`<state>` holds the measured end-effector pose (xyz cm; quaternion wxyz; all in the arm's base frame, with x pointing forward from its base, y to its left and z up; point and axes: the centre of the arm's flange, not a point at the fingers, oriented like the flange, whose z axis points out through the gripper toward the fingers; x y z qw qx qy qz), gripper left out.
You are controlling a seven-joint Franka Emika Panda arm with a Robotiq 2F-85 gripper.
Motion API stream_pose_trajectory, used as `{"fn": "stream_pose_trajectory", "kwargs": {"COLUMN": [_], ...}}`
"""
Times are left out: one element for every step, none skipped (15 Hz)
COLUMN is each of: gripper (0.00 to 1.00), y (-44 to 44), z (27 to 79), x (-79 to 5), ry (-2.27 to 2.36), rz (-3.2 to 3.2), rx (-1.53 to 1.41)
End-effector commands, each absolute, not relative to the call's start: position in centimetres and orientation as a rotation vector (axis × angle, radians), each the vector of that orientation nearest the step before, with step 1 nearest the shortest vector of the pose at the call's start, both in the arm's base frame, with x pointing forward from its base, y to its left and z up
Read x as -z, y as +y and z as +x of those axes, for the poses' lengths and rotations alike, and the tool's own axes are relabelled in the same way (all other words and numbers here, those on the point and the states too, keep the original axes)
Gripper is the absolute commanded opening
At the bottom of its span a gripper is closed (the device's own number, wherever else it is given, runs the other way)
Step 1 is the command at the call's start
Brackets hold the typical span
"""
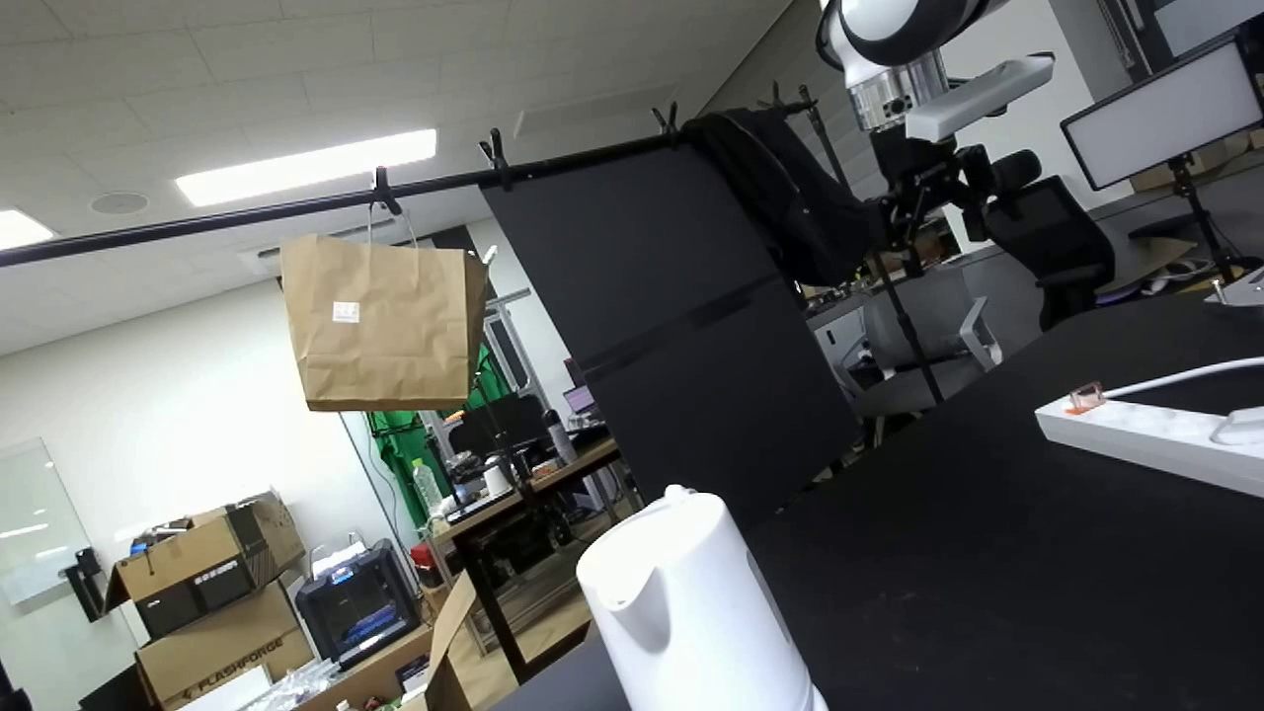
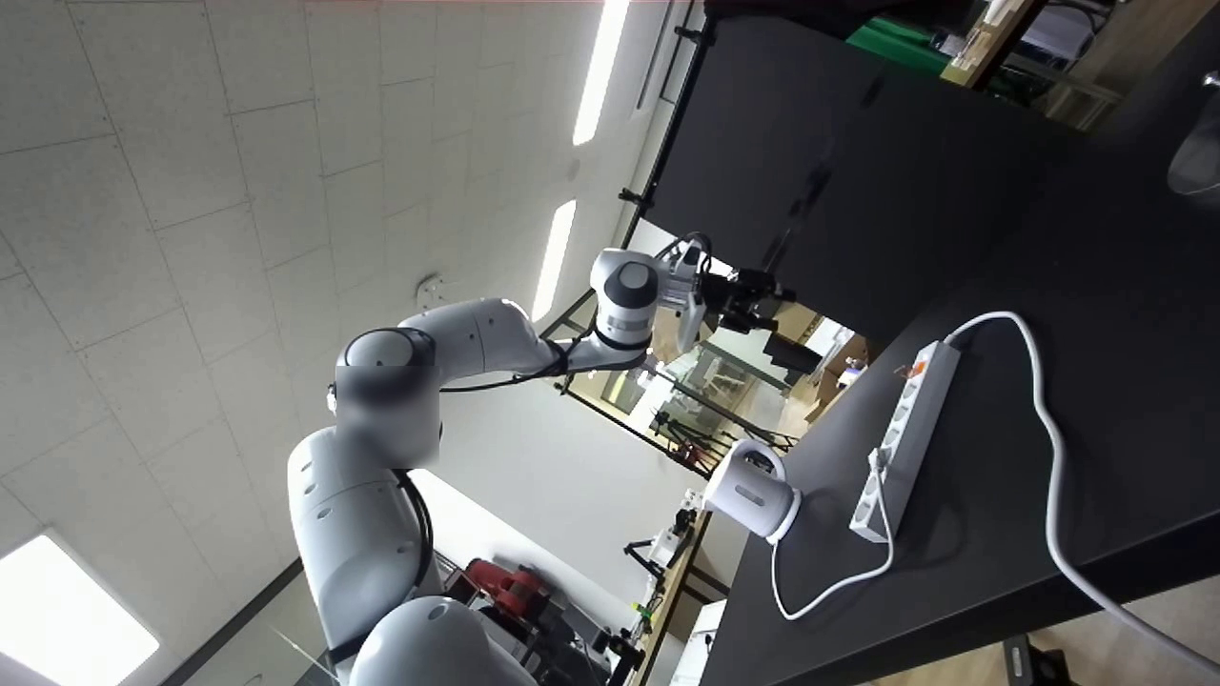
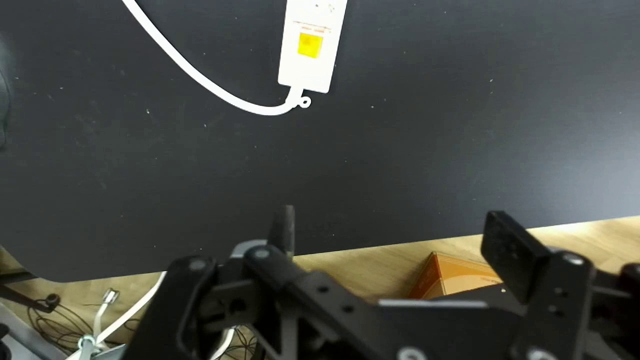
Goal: Turn on the extension cable
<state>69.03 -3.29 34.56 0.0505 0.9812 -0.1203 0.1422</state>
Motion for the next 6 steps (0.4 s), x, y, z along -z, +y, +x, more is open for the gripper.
{"fn": "stream_pose_trajectory", "kwargs": {"gripper": [1.00, 1.00, 1.00, 1.00, 1.00, 1.00], "y": [-2.9, -2.9, -3.2, -3.2, -3.2, -3.2], "z": [67.4, 67.3, 68.7, 68.7, 68.7, 68.7], "x": [-35.3, -35.3, -34.4, -34.4, -34.3, -34.2], "ry": [-0.403, -0.400, -0.360, -0.358, -0.355, -0.353], "rz": [2.952, 2.946, 2.972, 2.973, 2.974, 2.974], "rx": [-0.414, -0.403, -0.421, -0.419, -0.417, -0.415]}}
